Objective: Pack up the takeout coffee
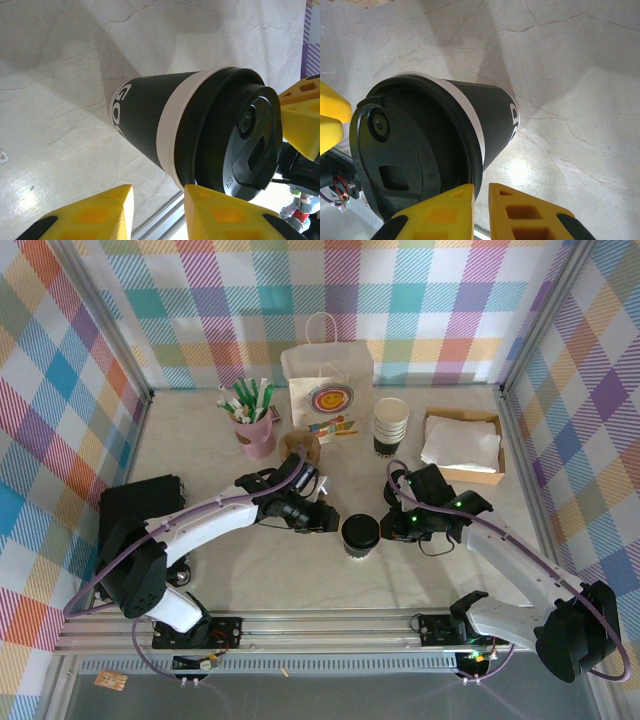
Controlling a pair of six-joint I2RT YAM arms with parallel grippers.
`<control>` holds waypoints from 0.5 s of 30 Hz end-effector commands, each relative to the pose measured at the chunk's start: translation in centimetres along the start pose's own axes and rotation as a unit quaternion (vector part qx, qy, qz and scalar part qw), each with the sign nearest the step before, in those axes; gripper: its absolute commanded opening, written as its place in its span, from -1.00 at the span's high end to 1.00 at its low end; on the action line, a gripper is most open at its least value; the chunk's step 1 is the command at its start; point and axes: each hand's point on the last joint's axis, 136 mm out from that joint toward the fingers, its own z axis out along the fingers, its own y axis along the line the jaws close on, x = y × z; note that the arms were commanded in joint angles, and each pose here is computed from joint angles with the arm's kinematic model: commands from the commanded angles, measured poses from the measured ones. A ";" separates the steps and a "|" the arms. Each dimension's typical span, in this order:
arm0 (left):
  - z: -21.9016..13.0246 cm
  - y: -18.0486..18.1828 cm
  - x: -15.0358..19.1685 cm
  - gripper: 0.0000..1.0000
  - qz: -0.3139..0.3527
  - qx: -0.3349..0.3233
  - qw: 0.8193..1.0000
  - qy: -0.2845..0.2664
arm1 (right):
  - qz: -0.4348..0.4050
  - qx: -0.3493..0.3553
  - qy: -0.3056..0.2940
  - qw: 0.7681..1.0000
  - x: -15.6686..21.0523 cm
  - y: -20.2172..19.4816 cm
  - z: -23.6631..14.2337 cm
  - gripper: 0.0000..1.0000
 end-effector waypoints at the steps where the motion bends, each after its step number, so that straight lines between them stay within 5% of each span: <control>1: 0.4 -0.4 0.5 0.36 0.003 0.019 1.000 0.011 | -0.001 -0.014 0.004 1.000 0.0 0.2 0.4 0.70; 15: 0.5 -0.5 0.4 0.43 0.000 0.025 1.000 0.013 | -0.004 -0.026 0.010 1.000 -0.2 0.6 0.7 0.71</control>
